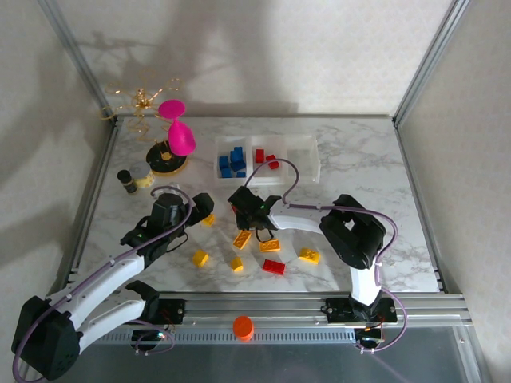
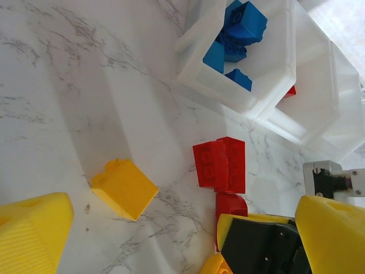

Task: Sort the legos into containers by color
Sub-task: Pick up the lego from the center of the table, then place the lego in the container.

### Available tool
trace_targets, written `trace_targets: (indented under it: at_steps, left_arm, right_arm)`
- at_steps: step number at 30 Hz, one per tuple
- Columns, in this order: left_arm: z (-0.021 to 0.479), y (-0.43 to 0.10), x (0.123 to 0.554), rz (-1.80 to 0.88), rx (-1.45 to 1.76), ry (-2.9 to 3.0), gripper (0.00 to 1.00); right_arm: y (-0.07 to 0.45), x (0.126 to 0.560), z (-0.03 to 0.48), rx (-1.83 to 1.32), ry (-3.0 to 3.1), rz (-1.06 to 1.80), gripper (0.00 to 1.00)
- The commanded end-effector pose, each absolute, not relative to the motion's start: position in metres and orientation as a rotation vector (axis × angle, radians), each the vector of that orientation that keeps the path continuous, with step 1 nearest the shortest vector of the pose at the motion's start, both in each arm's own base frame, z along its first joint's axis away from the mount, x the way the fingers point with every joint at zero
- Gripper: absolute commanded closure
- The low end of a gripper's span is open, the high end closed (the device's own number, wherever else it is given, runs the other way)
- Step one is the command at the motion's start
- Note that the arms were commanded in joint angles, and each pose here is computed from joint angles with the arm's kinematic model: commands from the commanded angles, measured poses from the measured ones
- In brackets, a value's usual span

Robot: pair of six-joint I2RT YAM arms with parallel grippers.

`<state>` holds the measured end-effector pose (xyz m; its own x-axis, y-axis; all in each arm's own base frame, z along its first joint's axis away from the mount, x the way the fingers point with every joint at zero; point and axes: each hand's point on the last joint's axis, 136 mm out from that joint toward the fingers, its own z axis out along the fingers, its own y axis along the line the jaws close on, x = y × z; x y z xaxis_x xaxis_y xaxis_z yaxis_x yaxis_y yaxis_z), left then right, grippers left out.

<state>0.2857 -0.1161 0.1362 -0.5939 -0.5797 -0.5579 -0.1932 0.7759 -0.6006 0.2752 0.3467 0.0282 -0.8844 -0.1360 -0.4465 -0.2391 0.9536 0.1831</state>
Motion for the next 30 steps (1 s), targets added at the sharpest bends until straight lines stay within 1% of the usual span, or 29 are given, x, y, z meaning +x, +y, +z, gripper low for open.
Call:
trace_targets:
  at_steps: [1,6,10,18,20,22,24,30]
  left_arm:
    - [0.144,-0.122,0.29,-0.652,-0.566,2.175,0.0]
    - [0.154,-0.126,0.295,-0.675,-0.55,2.153,0.0]
    - [0.16,-0.129,0.299,-0.688,-0.541,2.141,0.0]
    - [0.173,-0.145,0.313,-0.747,-0.49,2.13,0.0]
    - [0.174,-0.15,0.316,-0.766,-0.476,2.13,0.0]
    - [0.177,-0.153,0.318,-0.775,-0.469,2.126,0.0]
    - [0.179,-0.154,0.322,-0.779,-0.468,2.122,0.0]
    - [0.187,-0.16,0.331,-0.787,-0.447,2.111,0.0]
  right_arm:
    - [0.339,0.275,0.044,-0.252,2.635,0.335,0.71]
    - [0.325,0.289,0.07,-0.219,2.577,0.352,0.72]
    - [0.308,0.309,0.085,-0.182,2.536,0.32,0.73]
    - [0.282,0.381,0.126,-0.102,2.398,0.272,0.73]
    - [0.277,0.4,0.132,-0.094,2.357,0.224,0.72]
    - [0.28,0.413,0.135,-0.101,2.337,0.232,0.72]
    - [0.272,0.435,0.137,-0.078,2.315,0.236,0.72]
    - [0.284,0.479,0.134,-0.141,2.266,0.169,0.72]
